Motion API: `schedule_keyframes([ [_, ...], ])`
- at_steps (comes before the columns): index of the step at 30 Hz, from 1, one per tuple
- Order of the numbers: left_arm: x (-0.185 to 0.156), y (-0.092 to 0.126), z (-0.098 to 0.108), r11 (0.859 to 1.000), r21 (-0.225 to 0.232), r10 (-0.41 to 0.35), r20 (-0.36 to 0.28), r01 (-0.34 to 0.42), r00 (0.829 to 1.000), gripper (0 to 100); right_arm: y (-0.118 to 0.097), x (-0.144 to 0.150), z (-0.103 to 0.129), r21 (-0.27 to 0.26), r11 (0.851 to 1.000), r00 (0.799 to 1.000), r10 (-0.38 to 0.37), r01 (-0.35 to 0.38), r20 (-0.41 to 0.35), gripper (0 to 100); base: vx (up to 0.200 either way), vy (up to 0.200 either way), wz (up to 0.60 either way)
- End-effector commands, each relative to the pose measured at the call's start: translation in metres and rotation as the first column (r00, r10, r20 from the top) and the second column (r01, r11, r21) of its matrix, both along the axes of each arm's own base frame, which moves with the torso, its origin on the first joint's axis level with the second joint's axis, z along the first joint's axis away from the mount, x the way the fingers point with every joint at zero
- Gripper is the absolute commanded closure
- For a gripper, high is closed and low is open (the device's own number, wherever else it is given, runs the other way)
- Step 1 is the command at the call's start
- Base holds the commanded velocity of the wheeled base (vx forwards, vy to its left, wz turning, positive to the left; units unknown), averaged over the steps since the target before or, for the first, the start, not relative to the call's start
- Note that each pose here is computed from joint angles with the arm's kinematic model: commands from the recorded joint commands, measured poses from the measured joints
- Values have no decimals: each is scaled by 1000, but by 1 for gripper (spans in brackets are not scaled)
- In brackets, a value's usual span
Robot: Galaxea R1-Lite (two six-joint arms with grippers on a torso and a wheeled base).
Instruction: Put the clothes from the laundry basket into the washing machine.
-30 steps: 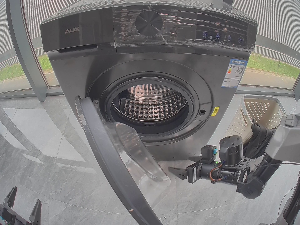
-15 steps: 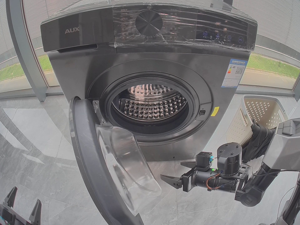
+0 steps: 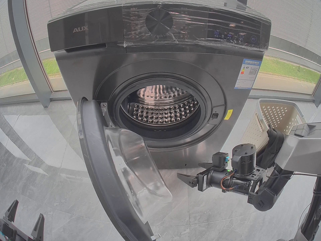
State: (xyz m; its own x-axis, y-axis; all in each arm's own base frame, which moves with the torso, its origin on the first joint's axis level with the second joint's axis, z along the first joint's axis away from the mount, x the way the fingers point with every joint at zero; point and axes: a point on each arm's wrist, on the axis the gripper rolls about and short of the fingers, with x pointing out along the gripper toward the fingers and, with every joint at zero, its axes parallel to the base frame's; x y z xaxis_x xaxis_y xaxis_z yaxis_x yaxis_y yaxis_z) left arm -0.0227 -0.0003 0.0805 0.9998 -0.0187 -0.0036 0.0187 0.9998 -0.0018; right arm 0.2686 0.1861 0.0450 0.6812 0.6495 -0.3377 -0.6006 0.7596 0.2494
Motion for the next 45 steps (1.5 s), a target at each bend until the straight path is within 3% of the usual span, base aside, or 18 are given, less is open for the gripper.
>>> schedule_keyframes([
  [1,0,0,-5,1000,0,0,-4,0,1000,0,0,5,-10,-20,1000,1000,-5,4,-15,0,0,0,0],
  [4,0,0,-5,1000,0,0,-4,0,1000,0,3,2,-12,-32,999,1000,11,-12,-15,0,0,0,0],
  [10,0,0,-5,1000,0,0,-3,0,1000,0,25,-18,-14,-47,993,994,110,-110,-8,0,0,0,0],
  [16,0,0,-5,1000,0,0,-3,0,1000,0,45,-33,-5,-5,980,979,199,-199,31,0,0,0,0],
  [27,0,0,-5,1000,-1,0,-3,0,1000,0,43,-2,8,55,988,984,136,-143,113,0,-55,0,0],
  [45,0,0,-5,1000,-1,0,-3,0,1000,0,77,33,-6,35,987,985,152,-155,84,0,-33,0,0],
])
